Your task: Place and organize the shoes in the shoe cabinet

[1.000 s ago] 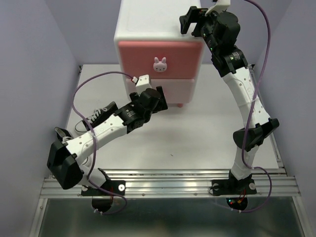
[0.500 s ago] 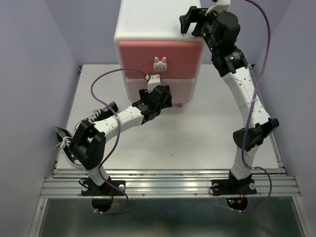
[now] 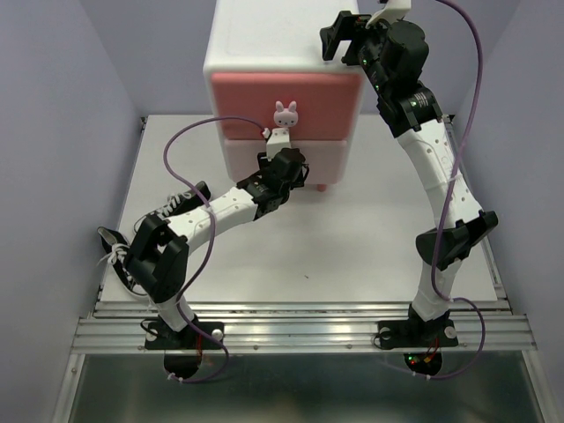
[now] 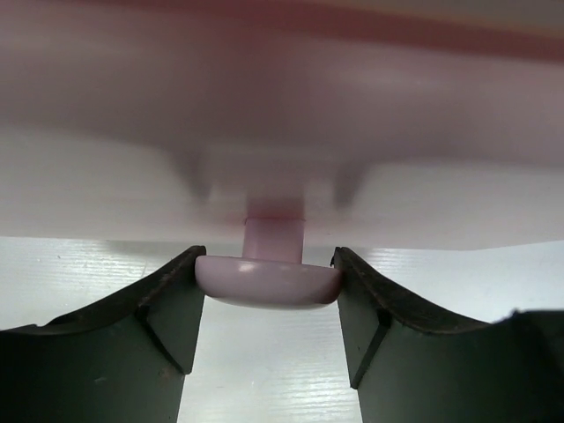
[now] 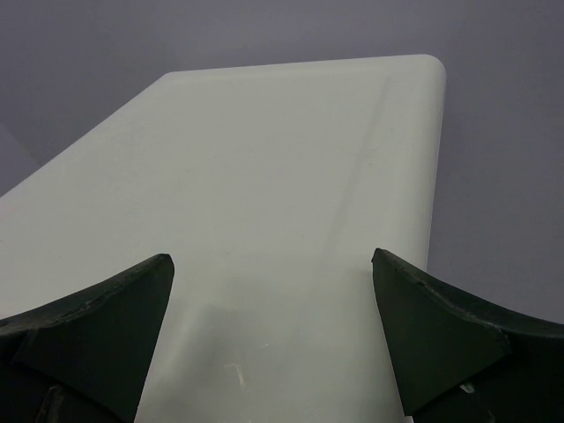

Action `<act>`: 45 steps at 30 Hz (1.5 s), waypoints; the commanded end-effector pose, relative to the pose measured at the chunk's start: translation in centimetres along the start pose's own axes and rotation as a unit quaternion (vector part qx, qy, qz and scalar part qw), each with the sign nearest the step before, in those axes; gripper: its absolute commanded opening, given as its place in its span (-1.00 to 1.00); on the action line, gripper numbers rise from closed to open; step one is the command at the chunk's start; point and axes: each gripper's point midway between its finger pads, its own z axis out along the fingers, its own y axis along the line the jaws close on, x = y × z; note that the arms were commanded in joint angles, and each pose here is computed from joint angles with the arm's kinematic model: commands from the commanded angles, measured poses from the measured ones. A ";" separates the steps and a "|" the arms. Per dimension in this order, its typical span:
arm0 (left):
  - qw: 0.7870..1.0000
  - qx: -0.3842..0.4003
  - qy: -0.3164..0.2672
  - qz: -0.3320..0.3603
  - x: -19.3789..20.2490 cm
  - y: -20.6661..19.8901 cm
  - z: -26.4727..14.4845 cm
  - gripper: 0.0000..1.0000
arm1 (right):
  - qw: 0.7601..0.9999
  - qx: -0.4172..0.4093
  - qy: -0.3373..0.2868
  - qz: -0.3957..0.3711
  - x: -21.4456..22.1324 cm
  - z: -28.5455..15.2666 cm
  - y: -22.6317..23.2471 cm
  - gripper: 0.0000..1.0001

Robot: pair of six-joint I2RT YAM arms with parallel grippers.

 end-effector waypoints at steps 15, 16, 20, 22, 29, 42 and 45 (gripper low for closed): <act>0.989 0.028 0.093 -0.107 9.0 -0.6 -14.0 -1.00 | 0.960 0.017 0.279 -0.005 20.5 -0.8 -1.3 0.95; 0.987 0.032 0.102 -0.117 9.4 -0.6 -15.2 -1.00 | 0.959 0.017 0.282 -0.004 20.8 -0.9 -1.4 0.95; 0.979 0.011 0.159 -0.127 13.6 0.3 -19.5 -1.00 | 0.959 0.012 0.282 -0.006 20.9 -0.9 -1.2 0.93; 0.976 0.015 0.183 -0.115 15.8 0.1 -21.4 -1.00 | 0.959 0.013 0.283 -0.006 21.1 -0.9 -1.3 0.93; 0.963 0.004 0.254 -0.087 22.7 2.0 -26.0 -1.00 | 0.961 0.004 0.278 -0.003 21.7 -0.9 -1.1 0.89; 0.975 0.024 0.208 -0.075 17.1 -0.6 -28.8 0.97 | 0.966 -0.013 0.259 0.010 19.6 -1.2 -0.2 1.00; 0.973 0.070 0.207 -0.076 14.7 -2.6 -31.2 0.97 | 0.965 -0.016 0.260 0.014 19.5 -1.5 0.0 1.00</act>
